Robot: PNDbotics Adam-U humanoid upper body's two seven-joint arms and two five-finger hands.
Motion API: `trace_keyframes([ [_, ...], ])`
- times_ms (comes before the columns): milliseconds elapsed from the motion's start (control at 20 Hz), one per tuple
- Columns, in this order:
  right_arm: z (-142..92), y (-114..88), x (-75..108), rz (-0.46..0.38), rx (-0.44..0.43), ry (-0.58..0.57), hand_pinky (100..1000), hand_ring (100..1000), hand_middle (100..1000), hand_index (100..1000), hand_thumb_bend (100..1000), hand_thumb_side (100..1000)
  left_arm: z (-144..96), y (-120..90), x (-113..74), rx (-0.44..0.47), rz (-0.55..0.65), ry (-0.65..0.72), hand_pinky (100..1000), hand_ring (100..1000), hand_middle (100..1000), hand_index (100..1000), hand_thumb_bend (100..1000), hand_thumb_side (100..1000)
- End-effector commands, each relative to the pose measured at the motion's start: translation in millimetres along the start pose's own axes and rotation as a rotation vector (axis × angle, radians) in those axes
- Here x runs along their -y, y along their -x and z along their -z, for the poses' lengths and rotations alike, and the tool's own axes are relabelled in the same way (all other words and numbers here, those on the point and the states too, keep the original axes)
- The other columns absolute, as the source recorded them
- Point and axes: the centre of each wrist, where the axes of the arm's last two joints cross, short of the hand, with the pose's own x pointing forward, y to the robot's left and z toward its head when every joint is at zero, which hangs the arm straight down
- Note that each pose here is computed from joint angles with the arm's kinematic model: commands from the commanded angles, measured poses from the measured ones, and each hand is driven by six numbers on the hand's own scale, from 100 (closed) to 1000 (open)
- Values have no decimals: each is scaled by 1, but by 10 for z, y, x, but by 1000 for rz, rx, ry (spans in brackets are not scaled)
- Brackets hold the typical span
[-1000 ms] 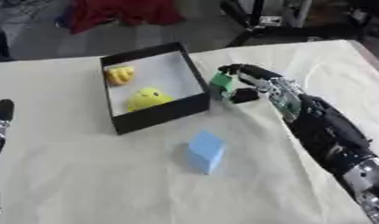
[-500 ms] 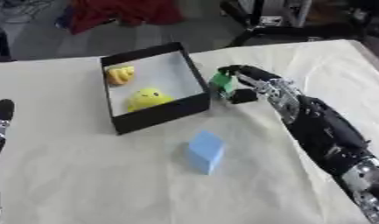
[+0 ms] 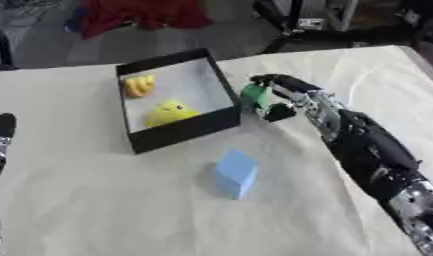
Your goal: Pick up objects on the table and place them in the box.
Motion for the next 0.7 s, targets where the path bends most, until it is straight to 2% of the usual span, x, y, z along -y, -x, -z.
trace_keyframes([
  [50,1,12,86,-5,-20,61,813,835,580,959,100,100,46,-94,-22,37,-2,-7,669,590,608,805,781,689],
  [250,-5,12,76,14,-29,164,795,800,500,934,100,100,47,-94,-21,38,-2,-8,669,590,608,805,780,689],
  [700,-10,-42,217,61,7,320,787,785,462,914,100,100,45,-89,-28,36,0,-10,668,590,608,805,780,689],
])
